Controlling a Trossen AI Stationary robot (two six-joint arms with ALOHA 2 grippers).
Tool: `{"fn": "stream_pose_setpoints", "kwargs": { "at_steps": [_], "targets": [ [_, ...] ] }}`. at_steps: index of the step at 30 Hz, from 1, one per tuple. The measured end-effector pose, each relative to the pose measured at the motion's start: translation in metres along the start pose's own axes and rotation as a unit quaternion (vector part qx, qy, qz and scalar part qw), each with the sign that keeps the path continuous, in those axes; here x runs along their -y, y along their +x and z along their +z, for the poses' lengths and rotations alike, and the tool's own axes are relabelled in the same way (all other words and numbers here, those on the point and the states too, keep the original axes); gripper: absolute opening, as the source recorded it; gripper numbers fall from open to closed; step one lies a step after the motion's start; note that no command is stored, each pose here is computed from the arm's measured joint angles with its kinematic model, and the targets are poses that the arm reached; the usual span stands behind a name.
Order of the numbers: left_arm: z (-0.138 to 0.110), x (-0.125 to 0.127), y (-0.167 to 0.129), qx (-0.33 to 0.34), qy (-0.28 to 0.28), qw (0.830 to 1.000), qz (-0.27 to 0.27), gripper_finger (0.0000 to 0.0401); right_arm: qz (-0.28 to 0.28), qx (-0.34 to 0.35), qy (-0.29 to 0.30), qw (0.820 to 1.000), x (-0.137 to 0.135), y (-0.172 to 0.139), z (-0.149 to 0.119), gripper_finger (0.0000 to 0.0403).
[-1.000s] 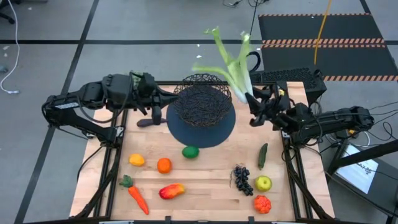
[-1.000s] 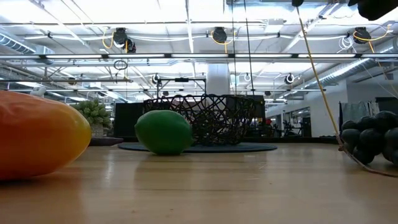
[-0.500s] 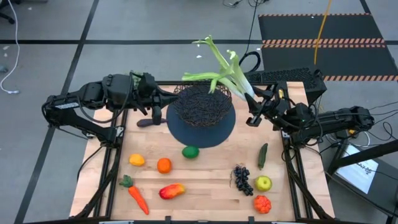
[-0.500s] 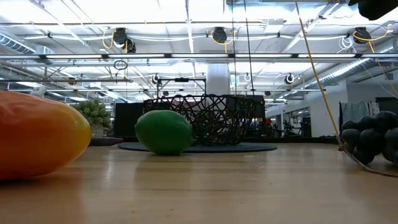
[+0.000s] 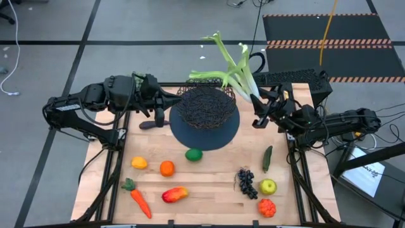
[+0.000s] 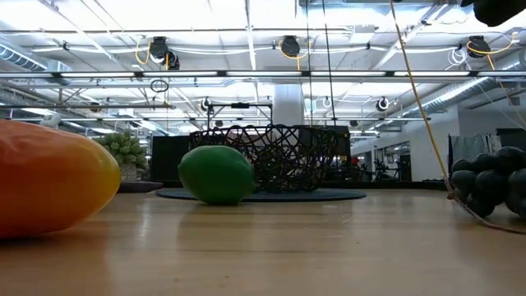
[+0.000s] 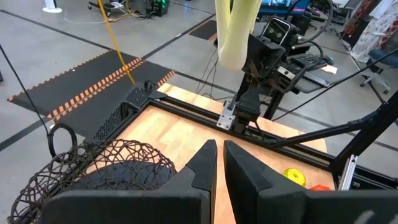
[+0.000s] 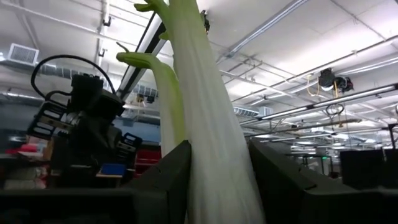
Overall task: Build produce basket
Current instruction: Put the green celery into the wire basket
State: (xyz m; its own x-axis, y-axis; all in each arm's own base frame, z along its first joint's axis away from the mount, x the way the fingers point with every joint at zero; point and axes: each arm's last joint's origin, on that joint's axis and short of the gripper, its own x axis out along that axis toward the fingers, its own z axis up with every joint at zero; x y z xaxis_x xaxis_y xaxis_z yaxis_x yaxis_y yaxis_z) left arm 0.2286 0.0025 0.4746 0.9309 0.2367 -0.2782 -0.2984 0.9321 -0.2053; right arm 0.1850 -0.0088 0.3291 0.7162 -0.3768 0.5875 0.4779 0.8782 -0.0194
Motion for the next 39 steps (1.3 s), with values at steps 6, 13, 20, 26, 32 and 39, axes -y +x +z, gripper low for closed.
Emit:
{"fn": "stream_pose_setpoints", "kwargs": {
  "at_steps": [6, 13, 20, 26, 32, 39],
  "targets": [
    [0.0, 0.001, 0.0, -0.001, -0.002, 1.0, -0.001, 0.0031, 0.0, 0.0, 0.058, 0.998, 0.0, 0.0, 0.0, 0.0146],
    [-0.002, 0.003, -0.001, -0.006, 0.001, 1.0, -0.006, 0.0031, 0.0, -0.001, 0.129, 0.992, 0.0, 0.0, 0.0, 0.0146],
    [-0.002, 0.003, -0.001, -0.006, -0.012, 1.0, -0.005, 0.0031, 0.001, -0.018, 0.242, 0.97, -0.001, 0.0, -0.004, 0.0146],
    [-0.003, 0.005, -0.002, -0.009, -0.013, 1.0, -0.01, 0.0031, -0.002, -0.049, 0.333, 0.942, -0.003, 0.0, -0.01, 0.0146],
    [-0.004, 0.008, -0.002, -0.011, -0.01, 1.0, -0.016, 0.0031, -0.006, -0.063, 0.385, 0.921, -0.004, -0.001, -0.012, 0.0146],
    [-0.005, 0.009, -0.003, -0.014, -0.01, 1.0, -0.019, 0.0031, -0.036, -0.108, 0.338, 0.934, -0.005, -0.003, -0.022, 0.0146]
  ]
}}
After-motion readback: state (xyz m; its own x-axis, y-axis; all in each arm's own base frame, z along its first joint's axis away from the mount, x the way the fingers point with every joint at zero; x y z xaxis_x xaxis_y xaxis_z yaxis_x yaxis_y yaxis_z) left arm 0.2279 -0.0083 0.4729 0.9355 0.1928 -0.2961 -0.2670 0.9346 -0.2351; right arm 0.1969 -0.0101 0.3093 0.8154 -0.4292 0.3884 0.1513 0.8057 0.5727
